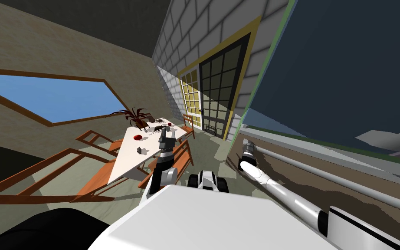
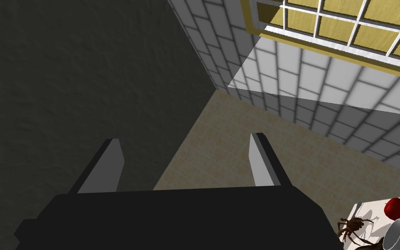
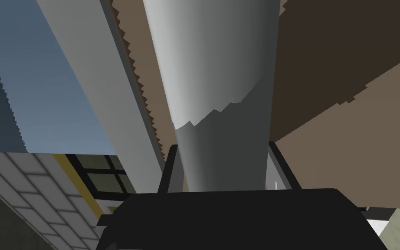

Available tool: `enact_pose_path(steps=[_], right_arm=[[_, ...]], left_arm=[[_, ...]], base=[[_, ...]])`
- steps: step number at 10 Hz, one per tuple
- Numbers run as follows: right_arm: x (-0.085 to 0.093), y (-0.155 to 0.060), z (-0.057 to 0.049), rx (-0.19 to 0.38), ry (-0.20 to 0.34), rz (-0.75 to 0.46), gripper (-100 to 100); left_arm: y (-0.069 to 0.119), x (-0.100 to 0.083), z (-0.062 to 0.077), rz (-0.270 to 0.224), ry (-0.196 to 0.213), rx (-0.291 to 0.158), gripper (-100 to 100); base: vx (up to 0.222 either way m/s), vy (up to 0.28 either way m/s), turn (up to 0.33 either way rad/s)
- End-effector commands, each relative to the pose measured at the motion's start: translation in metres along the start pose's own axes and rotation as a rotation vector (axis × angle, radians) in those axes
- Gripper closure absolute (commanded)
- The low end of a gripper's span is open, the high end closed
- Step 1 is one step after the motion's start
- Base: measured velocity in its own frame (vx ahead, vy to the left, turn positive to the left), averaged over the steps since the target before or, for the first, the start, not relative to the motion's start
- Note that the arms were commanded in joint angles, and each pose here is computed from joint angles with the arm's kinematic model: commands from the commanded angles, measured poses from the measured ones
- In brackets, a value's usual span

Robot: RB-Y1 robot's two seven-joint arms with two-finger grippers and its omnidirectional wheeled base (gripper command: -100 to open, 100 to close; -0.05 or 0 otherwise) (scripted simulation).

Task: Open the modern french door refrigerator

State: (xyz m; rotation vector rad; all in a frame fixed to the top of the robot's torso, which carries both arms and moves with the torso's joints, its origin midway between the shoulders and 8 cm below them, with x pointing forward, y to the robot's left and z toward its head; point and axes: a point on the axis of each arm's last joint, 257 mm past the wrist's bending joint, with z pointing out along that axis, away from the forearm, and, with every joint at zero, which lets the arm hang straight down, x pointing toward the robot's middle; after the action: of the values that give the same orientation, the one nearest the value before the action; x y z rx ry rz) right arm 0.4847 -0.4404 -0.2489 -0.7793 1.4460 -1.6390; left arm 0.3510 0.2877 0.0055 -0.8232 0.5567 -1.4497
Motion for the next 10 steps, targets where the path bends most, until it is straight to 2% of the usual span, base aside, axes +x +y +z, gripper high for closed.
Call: enact_pose_path(steps=[1, 2, 6, 7, 10], right_arm=[[-0.002, 0.000, -0.001, -0.003, -0.005, -0.001, 100], [-0.007, 0.002, -0.006, -0.009, -0.014, -0.001, 100], [-0.011, 0.001, -0.008, -0.007, -0.020, 0.001, 100], [-0.015, 0.002, -0.013, -0.012, -0.028, 0.001, 100], [-0.023, 0.000, -0.019, -0.010, -0.041, 0.004, 100]], left_arm=[[0.000, 0.000, 0.000, 0.000, 0.000, 0.000, 0], [0.000, 0.000, 0.000, 0.000, 0.000, 0.000, 0], [0.000, 0.000, 0.000, 0.000, 0.000, 0.000, 0], [0.000, 0.000, 0.000, 0.000, 0.000, 0.000, 0], [0.000, 0.000, 0.000, 0.000, 0.000, 0.000, 0]], base=[[-0.083, 0.063, -0.009], [-0.110, 0.081, -0.047], [-0.126, 0.092, -0.031], [-0.099, 0.081, -0.043], [-0.166, 0.114, -0.046]])
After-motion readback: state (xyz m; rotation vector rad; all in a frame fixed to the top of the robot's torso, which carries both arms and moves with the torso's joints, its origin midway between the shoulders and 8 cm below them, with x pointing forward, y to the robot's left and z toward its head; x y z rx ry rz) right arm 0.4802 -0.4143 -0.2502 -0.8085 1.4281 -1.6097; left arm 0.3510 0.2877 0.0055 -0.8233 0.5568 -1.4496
